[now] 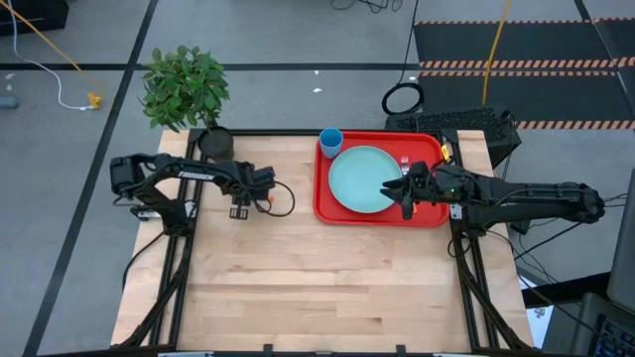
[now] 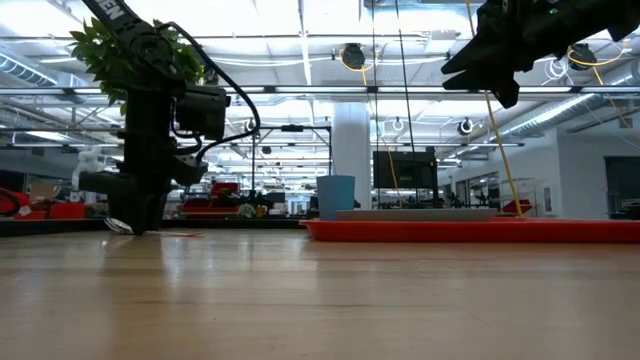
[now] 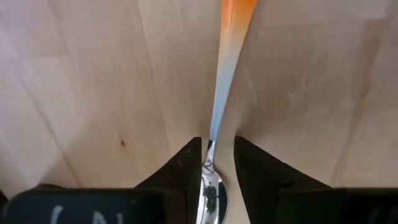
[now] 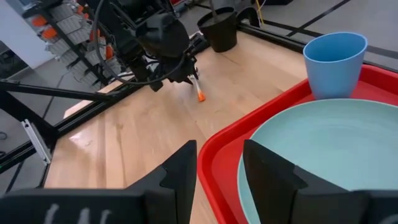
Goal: Pick and place plate/cup/fork/spoon on tray
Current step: Put the orange spoon on the red tray to the right of the orange fork
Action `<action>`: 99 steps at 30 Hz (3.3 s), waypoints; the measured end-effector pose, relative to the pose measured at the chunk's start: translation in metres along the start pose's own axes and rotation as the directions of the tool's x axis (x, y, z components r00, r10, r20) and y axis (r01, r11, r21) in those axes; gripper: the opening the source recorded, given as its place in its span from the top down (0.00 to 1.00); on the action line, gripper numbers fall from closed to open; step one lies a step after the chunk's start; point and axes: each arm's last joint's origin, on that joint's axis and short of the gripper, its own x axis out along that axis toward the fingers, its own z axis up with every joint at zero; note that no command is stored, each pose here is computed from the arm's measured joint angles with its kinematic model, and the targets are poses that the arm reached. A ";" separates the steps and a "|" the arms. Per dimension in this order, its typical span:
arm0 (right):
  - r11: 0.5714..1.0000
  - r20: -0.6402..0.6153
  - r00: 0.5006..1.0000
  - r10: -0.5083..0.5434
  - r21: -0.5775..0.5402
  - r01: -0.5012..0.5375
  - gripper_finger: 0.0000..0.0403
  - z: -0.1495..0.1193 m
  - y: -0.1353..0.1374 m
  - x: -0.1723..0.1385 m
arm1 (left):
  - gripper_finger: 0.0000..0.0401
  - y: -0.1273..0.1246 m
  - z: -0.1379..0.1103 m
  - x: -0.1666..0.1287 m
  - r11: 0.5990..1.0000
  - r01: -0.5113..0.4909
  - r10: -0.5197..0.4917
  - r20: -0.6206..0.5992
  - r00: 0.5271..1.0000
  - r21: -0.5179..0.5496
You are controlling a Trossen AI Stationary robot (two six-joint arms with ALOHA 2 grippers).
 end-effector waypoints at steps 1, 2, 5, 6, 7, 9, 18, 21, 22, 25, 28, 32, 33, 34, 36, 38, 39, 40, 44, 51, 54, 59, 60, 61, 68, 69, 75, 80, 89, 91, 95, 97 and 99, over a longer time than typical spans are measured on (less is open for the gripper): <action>1.000 0.000 1.000 0.000 0.000 0.000 0.69 0.000 0.000 0.000 | 0.77 0.000 0.000 0.001 1.000 0.006 -0.006 -0.003 1.000 0.001; 1.000 0.000 1.000 0.000 0.000 0.000 0.69 0.000 0.000 0.000 | 0.78 0.000 0.001 0.002 1.000 0.008 -0.008 -0.006 1.000 0.007; 1.000 0.001 1.000 0.001 0.000 -0.001 0.69 0.000 0.000 0.000 | 0.81 0.000 0.001 0.003 1.000 0.016 -0.016 -0.007 1.000 0.026; 1.000 0.001 1.000 0.001 0.000 -0.001 0.69 0.000 0.000 0.000 | 0.83 0.000 0.002 0.003 0.999 0.019 -0.018 -0.006 1.000 0.028; 1.000 0.001 1.000 0.001 0.000 -0.001 0.69 0.000 0.000 0.000 | 0.85 -0.001 0.002 0.003 0.999 0.022 -0.022 -0.005 1.000 0.029; 1.000 0.003 1.000 0.001 -0.001 -0.001 0.69 0.000 0.000 0.000 | 0.90 -0.001 0.001 0.003 0.999 0.030 -0.030 -0.002 1.000 0.029; 1.000 0.018 1.000 -0.019 -0.006 0.019 0.69 0.001 0.000 0.000 | 0.96 -0.003 0.001 0.002 0.999 0.031 -0.031 -0.014 0.999 -0.007; 0.999 0.032 0.999 -0.043 -0.022 0.043 0.69 0.001 -0.001 0.000 | 0.98 -0.004 0.001 -0.002 0.999 0.045 -0.046 -0.055 0.997 -0.023; 0.999 0.033 0.998 -0.046 -0.026 0.047 0.69 0.001 -0.001 0.000 | 0.98 -0.004 0.000 -0.004 0.998 0.048 -0.050 -0.080 0.996 -0.028; 0.998 0.041 0.998 -0.043 -0.037 0.044 0.69 0.002 -0.001 0.000 | 0.98 -0.003 0.003 -0.014 0.999 0.033 -0.038 -0.107 0.994 -0.042; 0.999 0.065 0.997 -0.031 -0.043 0.034 0.69 0.005 0.001 0.001 | 0.97 -0.004 0.008 -0.025 0.999 0.025 -0.028 -0.113 0.993 -0.034; 0.999 0.058 0.998 -0.034 -0.026 0.036 0.69 0.004 0.001 0.007 | 0.99 -0.004 0.020 -0.041 1.000 -0.001 -0.001 -0.065 0.998 -0.019; 0.999 0.047 0.998 -0.041 -0.024 0.043 0.69 0.003 0.001 0.009 | 0.99 -0.005 0.023 -0.046 1.000 -0.005 0.004 -0.054 0.999 -0.018; 0.998 0.036 0.998 -0.049 -0.026 0.050 0.69 0.002 0.001 0.012 | 0.98 -0.006 0.026 -0.050 1.000 -0.010 0.009 -0.043 0.999 -0.014; 0.998 0.014 0.998 -0.060 -0.031 0.060 0.69 -0.001 0.000 0.017 | 0.98 -0.009 0.033 -0.060 1.000 -0.022 0.022 -0.013 1.000 0.004; 0.997 0.009 0.998 -0.061 -0.040 0.061 0.69 -0.002 0.001 0.023 | 0.99 -0.012 0.040 -0.071 0.999 -0.036 0.035 0.030 0.999 0.021; 0.997 0.009 0.998 -0.054 -0.049 0.054 0.69 -0.002 0.002 0.026 | 0.99 -0.014 0.044 -0.076 0.999 -0.041 0.040 0.047 0.998 0.028; 0.997 0.011 0.999 -0.046 -0.056 0.046 0.69 -0.003 0.003 0.030 | 0.99 -0.016 0.047 -0.082 0.998 -0.046 0.044 0.064 0.997 0.031; 0.997 0.019 1.000 -0.011 -0.076 0.012 0.69 -0.006 0.010 0.045 | 0.99 -0.026 0.058 -0.103 0.998 -0.064 0.059 0.143 0.988 0.026; 0.991 -0.011 1.000 -0.003 -0.136 0.001 0.69 -0.006 0.026 0.067 | 0.99 -0.047 0.081 -0.123 0.994 -0.108 0.090 0.352 0.932 0.033; 0.983 -0.017 0.999 -0.051 -0.180 0.047 0.69 -0.003 0.041 0.080 | 0.99 -0.054 0.088 -0.128 0.991 -0.132 0.116 0.416 0.902 0.010; 0.950 -0.063 0.997 -0.041 -0.311 0.019 0.69 -0.003 0.071 0.107 | 0.99 -0.059 0.097 -0.130 0.983 -0.185 0.172 0.473 0.864 -0.020; 0.940 -0.072 0.997 -0.036 -0.341 0.010 0.69 -0.004 0.076 0.113 | 0.99 -0.059 0.100 -0.129 0.982 -0.186 0.175 0.485 0.857 -0.026; 0.927 -0.082 0.996 -0.034 -0.375 0.001 0.69 -0.005 0.081 0.119 | 0.99 -0.060 0.103 -0.128 0.982 -0.187 0.177 0.492 0.852 -0.030; 0.828 -0.056 0.991 -0.125 -0.556 0.073 0.69 -0.012 0.108 0.157 | 0.99 -0.072 0.115 -0.109 0.978 -0.207 0.192 0.440 0.877 -0.013; 0.813 -0.062 0.990 -0.128 -0.579 0.069 0.69 -0.014 0.110 0.163 | 0.99 -0.073 0.118 -0.104 0.977 -0.214 0.190 0.430 0.883 0.007; 0.730 -0.115 0.980 -0.165 -0.682 0.043 0.69 -0.030 0.112 0.190 | 0.99 -0.077 0.126 -0.091 0.972 -0.228 0.188 0.405 0.895 0.052; 0.695 -0.141 0.972 -0.187 -0.718 0.029 0.69 -0.042 0.108 0.200 | 0.99 -0.077 0.124 -0.092 0.972 -0.229 0.188 0.400 0.897 0.058; 0.689 -0.162 0.965 -0.206 -0.724 0.026 0.64 -0.044 0.104 0.202 | 0.99 -0.085 0.125 -0.097 0.956 -0.279 0.217 0.430 0.877 0.087; 0.695 -0.163 0.965 -0.207 -0.718 0.028 0.59 -0.044 0.104 0.202 | 0.99 -0.087 0.126 -0.098 0.953 -0.288 0.220 0.439 0.871 0.095; 0.701 -0.168 0.963 -0.211 -0.712 0.029 0.49 -0.045 0.103 0.201 | 0.99 -0.089 0.126 -0.099 0.950 -0.295 0.221 0.448 0.866 0.102; 0.700 -0.173 0.961 -0.215 -0.714 0.028 0.45 -0.045 0.103 0.201 | 0.99 -0.089 0.126 -0.099 0.950 -0.296 0.221 0.448 0.866 0.103; 0.698 -0.178 0.959 -0.220 -0.716 0.027 0.43 -0.046 0.103 0.201 | 0.99 -0.089 0.126 -0.099 0.949 -0.299 0.225 0.448 0.866 0.101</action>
